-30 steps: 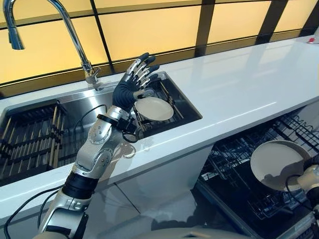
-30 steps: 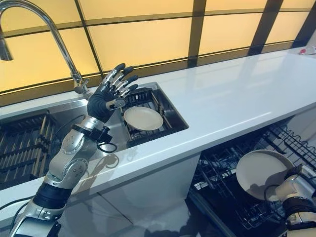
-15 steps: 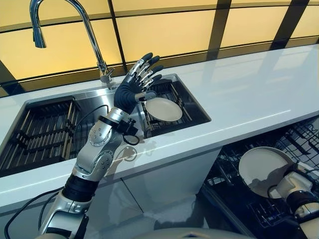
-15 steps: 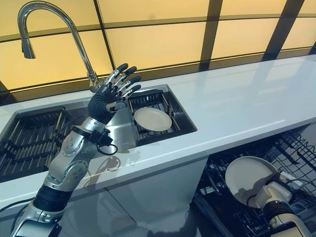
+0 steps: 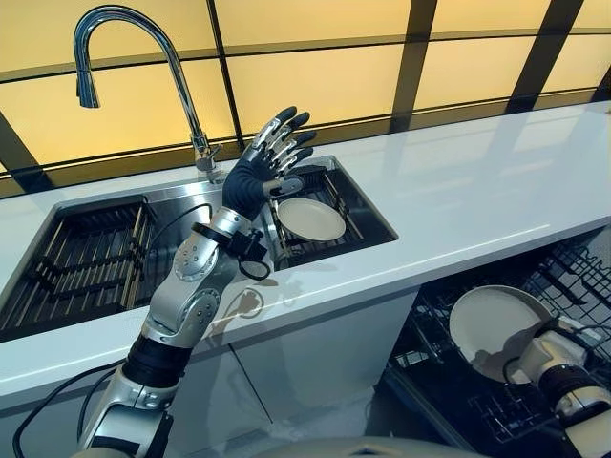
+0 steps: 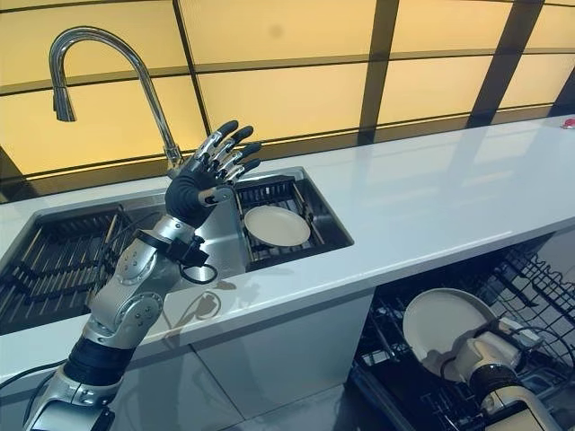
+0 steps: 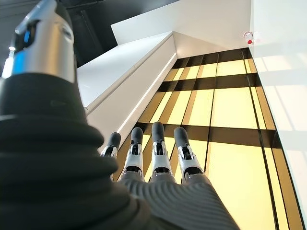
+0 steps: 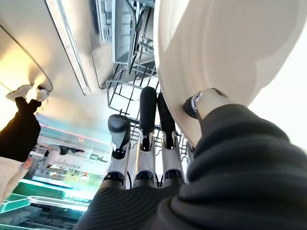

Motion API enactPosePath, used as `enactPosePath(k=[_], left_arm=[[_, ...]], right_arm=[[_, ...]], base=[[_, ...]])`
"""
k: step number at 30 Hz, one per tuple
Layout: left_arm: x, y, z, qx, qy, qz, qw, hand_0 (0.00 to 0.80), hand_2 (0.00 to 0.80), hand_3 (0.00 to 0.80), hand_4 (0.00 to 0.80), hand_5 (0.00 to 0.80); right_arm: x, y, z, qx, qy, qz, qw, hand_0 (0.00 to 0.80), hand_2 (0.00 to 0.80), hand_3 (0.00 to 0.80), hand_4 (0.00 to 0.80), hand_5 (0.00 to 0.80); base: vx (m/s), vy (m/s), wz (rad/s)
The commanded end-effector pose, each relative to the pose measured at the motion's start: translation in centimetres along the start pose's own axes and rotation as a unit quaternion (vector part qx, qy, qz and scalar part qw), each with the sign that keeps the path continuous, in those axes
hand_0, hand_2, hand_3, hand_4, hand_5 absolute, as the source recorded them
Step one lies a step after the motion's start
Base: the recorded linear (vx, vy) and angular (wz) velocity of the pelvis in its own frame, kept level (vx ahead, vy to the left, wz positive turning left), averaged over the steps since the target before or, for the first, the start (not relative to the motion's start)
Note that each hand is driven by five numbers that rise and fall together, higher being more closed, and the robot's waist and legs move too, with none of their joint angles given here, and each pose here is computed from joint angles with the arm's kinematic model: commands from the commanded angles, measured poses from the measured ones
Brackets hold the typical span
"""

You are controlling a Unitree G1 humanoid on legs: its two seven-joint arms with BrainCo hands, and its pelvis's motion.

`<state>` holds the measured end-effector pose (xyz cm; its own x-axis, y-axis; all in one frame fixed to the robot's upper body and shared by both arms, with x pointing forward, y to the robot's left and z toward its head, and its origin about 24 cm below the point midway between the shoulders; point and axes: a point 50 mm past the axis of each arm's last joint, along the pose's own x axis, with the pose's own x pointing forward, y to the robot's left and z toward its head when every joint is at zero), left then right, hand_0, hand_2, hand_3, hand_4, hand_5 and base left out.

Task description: Take plates into dishwasher

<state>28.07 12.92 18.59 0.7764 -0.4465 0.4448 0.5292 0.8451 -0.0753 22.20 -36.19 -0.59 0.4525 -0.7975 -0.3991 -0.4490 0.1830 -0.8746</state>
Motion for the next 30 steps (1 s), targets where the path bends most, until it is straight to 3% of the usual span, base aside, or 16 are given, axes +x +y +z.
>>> enactPosePath(k=[1,7,10,15,23,30], left_arm=[[0.7,-0.3,1.9,0.004,-0.055,0.003,0.998,0.000,0.000,0.000,0.000,0.000],[0.5,-0.2,2.0,0.008,-0.061,0.015,0.998,0.000,0.000,0.000,0.000,0.000],[0.5,-0.2,1.9,0.008,-0.061,0.015,0.998,0.000,0.000,0.000,0.000,0.000],[0.3,0.0,2.3,0.012,-0.062,0.016,0.998,0.000,0.000,0.000,0.000,0.000],[0.6,-0.1,3.0,0.012,-0.060,0.006,0.998,0.000,0.000,0.000,0.000,0.000],[0.7,0.0,3.2,0.003,-0.052,-0.006,0.999,0.000,0.000,0.000,0.000,0.000]], right_arm=[[-2.9,-1.2,5.7,-0.096,-0.083,-0.030,0.991,0.800,0.800,0.800,0.800,0.800],[-5.4,-3.1,7.7,-0.223,-0.087,-0.086,0.967,0.800,0.800,0.800,0.800,0.800],[-5.4,-2.8,7.2,-0.208,-0.063,-0.067,0.974,0.800,0.800,0.800,0.800,0.800],[-2.4,-4.7,2.5,-0.166,0.033,-0.074,0.983,0.800,0.800,0.800,0.800,0.800],[1.7,-8.8,-6.2,-0.125,0.175,-0.101,0.971,0.800,0.800,0.800,0.800,0.800],[2.7,-11.0,-10.6,-0.061,0.235,-0.145,0.959,0.800,0.800,0.800,0.800,0.800]], base=[[0.000,0.000,0.00],[-0.008,0.031,-0.07],[0.000,0.036,0.00],[0.000,0.000,0.00],[0.000,0.000,0.00],[0.000,0.000,0.00]])
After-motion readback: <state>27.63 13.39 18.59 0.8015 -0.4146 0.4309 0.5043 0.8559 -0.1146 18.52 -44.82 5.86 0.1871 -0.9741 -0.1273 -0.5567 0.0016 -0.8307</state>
